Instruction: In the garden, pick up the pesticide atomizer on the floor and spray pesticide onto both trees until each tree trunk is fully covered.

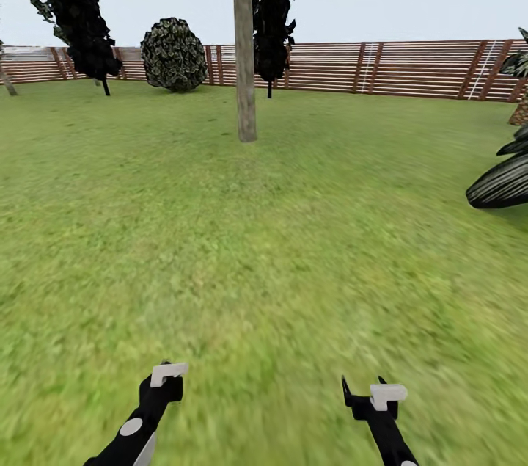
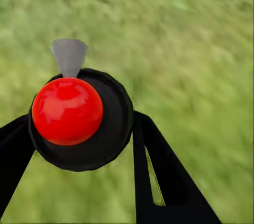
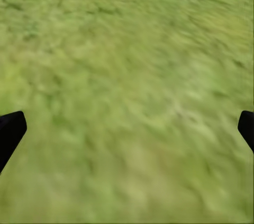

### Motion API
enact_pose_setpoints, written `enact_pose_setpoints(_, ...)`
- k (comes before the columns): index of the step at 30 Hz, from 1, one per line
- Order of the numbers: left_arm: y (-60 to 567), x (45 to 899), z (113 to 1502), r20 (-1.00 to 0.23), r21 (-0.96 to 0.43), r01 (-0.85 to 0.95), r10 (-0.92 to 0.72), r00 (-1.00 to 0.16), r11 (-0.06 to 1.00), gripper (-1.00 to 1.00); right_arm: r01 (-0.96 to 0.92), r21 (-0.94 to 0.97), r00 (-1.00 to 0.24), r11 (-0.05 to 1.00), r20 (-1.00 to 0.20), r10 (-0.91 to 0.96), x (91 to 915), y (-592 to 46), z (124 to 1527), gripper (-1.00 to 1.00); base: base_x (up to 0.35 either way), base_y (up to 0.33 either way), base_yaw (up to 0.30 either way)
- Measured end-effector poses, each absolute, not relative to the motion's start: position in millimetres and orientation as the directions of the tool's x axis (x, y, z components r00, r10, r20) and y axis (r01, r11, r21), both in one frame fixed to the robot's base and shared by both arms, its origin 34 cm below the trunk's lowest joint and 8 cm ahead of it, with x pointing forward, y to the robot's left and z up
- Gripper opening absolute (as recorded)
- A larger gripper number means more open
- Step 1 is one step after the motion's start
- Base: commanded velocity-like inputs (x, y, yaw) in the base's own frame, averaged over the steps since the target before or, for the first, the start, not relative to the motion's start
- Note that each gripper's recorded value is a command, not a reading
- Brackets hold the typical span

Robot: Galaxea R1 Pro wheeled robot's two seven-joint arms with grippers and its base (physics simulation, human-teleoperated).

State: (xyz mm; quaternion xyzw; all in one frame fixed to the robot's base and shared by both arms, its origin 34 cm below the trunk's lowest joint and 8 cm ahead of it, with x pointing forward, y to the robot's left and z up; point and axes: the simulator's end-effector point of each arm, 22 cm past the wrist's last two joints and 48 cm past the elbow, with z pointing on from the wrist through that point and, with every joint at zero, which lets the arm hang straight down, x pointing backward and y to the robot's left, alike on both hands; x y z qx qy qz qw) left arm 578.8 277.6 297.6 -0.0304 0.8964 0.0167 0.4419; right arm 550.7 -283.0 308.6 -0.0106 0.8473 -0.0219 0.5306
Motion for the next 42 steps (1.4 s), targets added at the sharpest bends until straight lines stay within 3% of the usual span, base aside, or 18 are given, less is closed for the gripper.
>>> enact_pose_setpoints(42, 277.7, 578.9, 297.7, -0.793, 0.003, -0.069, -0.04, -0.607, 0.998, -1.0, 0.005, -0.049, -0.438, 0.999, -0.898, -0.042, 550.2, -283.0, 308.1, 1.0, 0.339, 0.0, 0.0)
